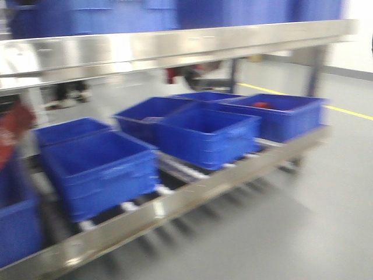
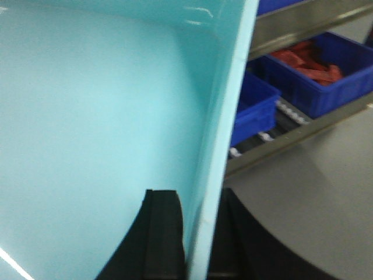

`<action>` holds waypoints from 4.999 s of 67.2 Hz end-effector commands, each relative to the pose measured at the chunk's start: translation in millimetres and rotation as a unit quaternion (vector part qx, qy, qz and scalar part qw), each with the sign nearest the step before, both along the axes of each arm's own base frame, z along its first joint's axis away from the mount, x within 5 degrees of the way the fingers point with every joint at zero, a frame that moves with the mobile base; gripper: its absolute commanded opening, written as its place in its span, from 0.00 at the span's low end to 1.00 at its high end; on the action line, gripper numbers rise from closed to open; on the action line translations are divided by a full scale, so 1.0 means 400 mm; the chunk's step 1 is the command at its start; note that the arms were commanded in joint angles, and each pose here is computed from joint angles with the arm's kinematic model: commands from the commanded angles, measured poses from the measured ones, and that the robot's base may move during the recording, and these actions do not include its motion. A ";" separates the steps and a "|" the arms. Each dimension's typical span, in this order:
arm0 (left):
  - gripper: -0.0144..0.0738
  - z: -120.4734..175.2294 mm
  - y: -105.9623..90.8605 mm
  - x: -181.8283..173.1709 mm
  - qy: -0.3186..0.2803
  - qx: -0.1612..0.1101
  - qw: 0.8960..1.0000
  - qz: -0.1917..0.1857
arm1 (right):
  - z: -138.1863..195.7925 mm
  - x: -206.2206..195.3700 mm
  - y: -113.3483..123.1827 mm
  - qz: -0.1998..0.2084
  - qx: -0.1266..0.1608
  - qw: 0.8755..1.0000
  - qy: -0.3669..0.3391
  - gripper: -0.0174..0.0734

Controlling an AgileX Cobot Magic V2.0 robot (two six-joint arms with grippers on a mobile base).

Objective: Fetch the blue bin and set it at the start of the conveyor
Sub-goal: 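Hold the bin in both grippers while the base turns away from the rack, then hold the bin in both grippers while driving up to the conveyor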

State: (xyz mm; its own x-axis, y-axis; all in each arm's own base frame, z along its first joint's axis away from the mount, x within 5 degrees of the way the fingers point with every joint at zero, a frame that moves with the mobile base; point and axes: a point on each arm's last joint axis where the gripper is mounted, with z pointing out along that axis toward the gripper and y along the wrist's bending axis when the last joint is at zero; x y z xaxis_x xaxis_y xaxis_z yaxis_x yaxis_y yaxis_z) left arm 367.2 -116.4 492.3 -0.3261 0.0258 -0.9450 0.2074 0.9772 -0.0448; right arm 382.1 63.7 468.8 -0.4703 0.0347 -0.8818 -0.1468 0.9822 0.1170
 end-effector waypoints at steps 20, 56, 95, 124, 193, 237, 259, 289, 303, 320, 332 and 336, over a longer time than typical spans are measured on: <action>0.04 0.045 -0.019 -0.019 -0.049 -0.048 0.997 -0.026 | 0.017 -0.005 0.015 0.017 0.010 1.000 -0.021 0.03; 0.04 0.045 -0.019 -0.019 -0.049 -0.048 0.997 -0.026 | 0.017 -0.005 0.015 0.017 0.010 1.000 -0.021 0.03; 0.04 0.045 -0.019 -0.019 -0.049 -0.048 0.997 -0.026 | 0.017 -0.005 0.015 0.017 0.010 1.000 -0.021 0.03; 0.04 0.045 -0.019 -0.019 -0.049 -0.048 0.997 -0.026 | 0.017 -0.005 0.015 0.017 0.010 1.000 -0.021 0.03; 0.04 0.047 -0.019 -0.019 -0.054 -0.047 0.997 -0.026 | 0.017 -0.005 0.015 0.017 0.010 1.000 -0.021 0.03; 0.04 0.048 -0.019 -0.019 -0.055 -0.048 0.997 -0.026 | 0.017 -0.005 0.015 0.017 0.010 1.000 -0.021 0.03; 0.04 0.048 -0.019 -0.019 -0.056 -0.046 0.997 -0.025 | 0.017 -0.005 0.015 0.017 0.010 1.000 -0.021 0.03; 0.04 0.048 -0.018 -0.018 -0.056 -0.044 0.997 -0.025 | 0.017 -0.005 0.015 0.017 0.010 1.000 -0.021 0.03; 0.04 0.048 -0.018 -0.018 -0.056 -0.044 0.997 -0.025 | 0.018 -0.005 0.015 0.017 0.011 1.000 -0.022 0.03; 0.04 0.048 -0.018 -0.018 -0.056 -0.044 0.997 -0.025 | 0.018 -0.005 0.015 0.017 0.011 1.000 -0.022 0.03; 0.04 0.048 -0.018 -0.018 -0.056 -0.044 0.997 -0.025 | 0.018 -0.005 0.015 0.017 0.011 1.000 -0.022 0.03; 0.04 0.048 -0.018 -0.018 -0.056 -0.044 0.997 -0.025 | 0.018 -0.005 0.015 0.017 0.011 1.000 -0.022 0.03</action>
